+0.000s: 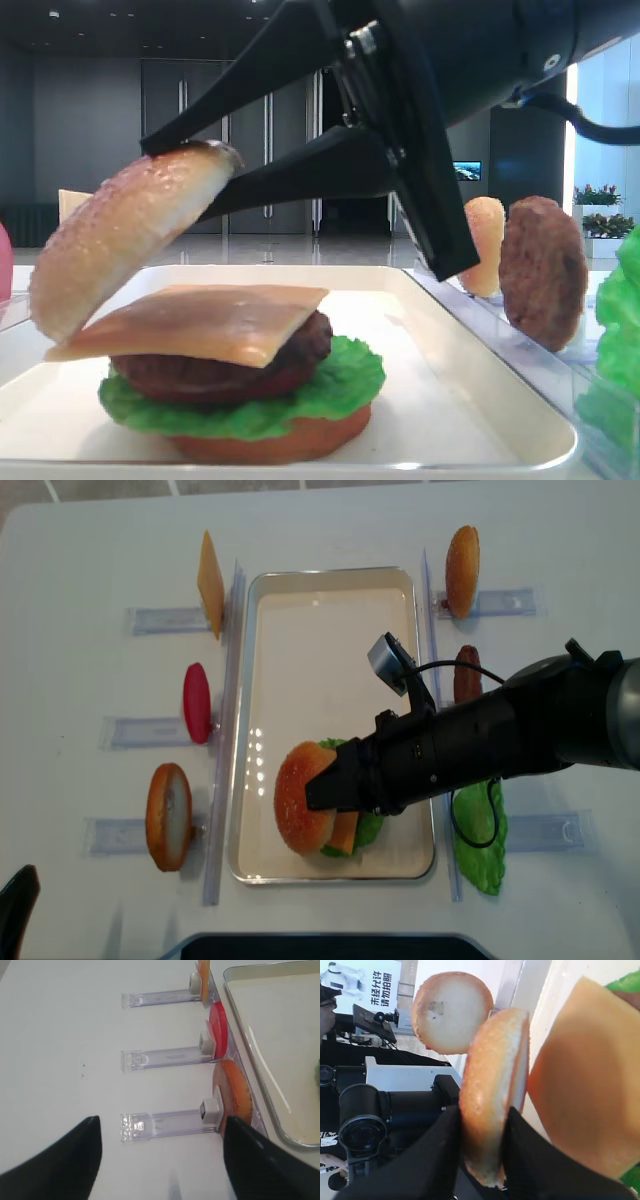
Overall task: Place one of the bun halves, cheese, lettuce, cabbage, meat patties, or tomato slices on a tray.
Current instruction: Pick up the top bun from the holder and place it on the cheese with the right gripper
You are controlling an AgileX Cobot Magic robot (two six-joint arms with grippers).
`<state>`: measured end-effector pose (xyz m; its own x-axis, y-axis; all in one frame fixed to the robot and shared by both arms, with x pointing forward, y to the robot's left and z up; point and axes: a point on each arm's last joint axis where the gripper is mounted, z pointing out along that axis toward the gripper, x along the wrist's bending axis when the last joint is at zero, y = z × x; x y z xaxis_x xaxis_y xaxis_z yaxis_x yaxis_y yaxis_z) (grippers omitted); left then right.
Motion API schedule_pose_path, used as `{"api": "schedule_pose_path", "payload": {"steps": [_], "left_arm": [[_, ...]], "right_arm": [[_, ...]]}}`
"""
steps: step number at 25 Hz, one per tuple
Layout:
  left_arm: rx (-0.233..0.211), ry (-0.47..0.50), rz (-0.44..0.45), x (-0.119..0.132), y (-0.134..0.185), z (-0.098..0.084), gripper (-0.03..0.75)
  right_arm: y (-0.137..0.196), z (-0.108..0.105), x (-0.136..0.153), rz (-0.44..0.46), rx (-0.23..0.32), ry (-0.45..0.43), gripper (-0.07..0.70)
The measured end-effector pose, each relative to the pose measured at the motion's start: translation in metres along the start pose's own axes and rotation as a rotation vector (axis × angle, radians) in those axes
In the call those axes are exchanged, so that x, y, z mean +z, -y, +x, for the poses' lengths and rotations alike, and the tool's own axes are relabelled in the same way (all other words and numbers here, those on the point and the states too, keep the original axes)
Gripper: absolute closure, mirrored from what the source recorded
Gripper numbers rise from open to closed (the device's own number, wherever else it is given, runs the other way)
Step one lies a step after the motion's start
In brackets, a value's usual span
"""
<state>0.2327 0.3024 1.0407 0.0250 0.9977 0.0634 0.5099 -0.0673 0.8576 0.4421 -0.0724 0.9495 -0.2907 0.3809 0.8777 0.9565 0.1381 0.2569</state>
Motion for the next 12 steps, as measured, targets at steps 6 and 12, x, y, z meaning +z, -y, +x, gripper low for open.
{"api": "schedule_pose_path", "payload": {"steps": [6, 12], "left_arm": [[0.0, 0.0, 0.0, 0.0, 0.0, 0.0, 0.139], [0.0, 0.0, 0.0, 0.0, 0.0, 0.0, 0.139]], "right_arm": [[-0.0015, -0.0011, -0.0016, -0.006, 0.003, -0.002, 0.414], [-0.0017, -0.0015, -0.0018, -0.006, 0.004, -0.003, 0.414]]}}
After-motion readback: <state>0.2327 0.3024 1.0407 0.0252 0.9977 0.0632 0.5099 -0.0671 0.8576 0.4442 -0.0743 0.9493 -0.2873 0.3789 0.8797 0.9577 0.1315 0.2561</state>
